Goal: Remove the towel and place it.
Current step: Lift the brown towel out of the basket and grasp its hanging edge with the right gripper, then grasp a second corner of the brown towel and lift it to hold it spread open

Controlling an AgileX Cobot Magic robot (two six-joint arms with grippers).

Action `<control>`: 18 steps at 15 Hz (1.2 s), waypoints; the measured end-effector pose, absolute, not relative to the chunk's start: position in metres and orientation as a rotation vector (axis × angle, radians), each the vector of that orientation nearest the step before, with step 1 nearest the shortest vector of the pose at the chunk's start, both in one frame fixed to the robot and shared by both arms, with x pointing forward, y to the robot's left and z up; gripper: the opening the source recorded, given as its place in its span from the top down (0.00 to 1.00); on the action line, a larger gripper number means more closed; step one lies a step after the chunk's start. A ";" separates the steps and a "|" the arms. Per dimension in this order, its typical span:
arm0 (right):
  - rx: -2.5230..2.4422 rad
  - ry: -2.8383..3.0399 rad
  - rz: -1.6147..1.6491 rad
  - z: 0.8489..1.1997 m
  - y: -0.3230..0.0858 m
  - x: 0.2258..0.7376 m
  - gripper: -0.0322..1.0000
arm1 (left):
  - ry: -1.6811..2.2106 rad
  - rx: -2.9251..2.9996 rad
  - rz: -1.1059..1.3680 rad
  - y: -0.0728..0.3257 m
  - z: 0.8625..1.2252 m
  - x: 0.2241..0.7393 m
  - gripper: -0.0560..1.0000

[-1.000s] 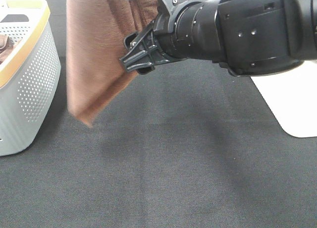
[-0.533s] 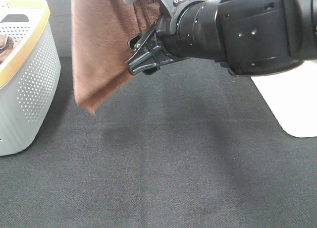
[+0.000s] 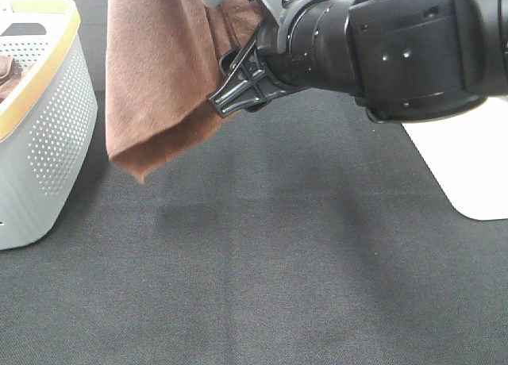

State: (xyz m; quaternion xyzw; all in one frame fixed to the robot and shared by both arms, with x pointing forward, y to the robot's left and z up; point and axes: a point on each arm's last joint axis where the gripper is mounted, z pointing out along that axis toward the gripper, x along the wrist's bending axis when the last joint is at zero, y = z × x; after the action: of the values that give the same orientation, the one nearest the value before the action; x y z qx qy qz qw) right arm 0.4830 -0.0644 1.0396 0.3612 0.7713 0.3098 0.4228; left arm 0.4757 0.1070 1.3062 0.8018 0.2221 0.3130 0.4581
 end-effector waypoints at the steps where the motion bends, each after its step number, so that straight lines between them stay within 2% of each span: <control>1: 0.893 1.928 0.774 1.040 -0.064 0.483 0.31 | 0.544 1.967 0.736 0.105 1.306 0.474 0.95; 4: 0.879 1.925 0.774 1.041 -0.064 0.484 0.34 | 0.541 1.953 0.680 0.102 1.306 0.472 0.95; 5: 0.877 1.925 0.774 1.041 -0.064 0.484 0.39 | 0.540 1.951 0.675 0.102 1.306 0.471 0.95; 7: 0.879 1.925 0.774 1.041 -0.064 0.484 0.68 | 0.541 1.953 0.682 0.102 1.306 0.472 0.95; 9: 0.919 1.932 0.774 1.039 -0.065 0.483 0.92 | 0.574 1.954 0.717 0.105 1.306 0.474 0.95; 10: 0.937 1.932 0.776 1.039 -0.066 0.482 0.97 | 0.620 1.946 0.736 0.108 1.306 0.476 0.95; 13: 0.960 1.905 0.791 1.048 -0.070 0.480 0.97 | 0.716 1.922 0.788 0.114 1.307 0.481 0.95; 18: 0.930 1.839 0.871 1.084 -0.086 0.469 0.97 | 0.845 1.918 0.996 0.121 1.301 0.501 0.95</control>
State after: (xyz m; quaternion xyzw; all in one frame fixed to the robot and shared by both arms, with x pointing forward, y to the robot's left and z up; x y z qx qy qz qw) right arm 0.4689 -0.0856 1.0836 0.3740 0.7394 0.3503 0.4366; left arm 0.5007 0.1214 1.3008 0.7579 0.3338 0.3936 0.3991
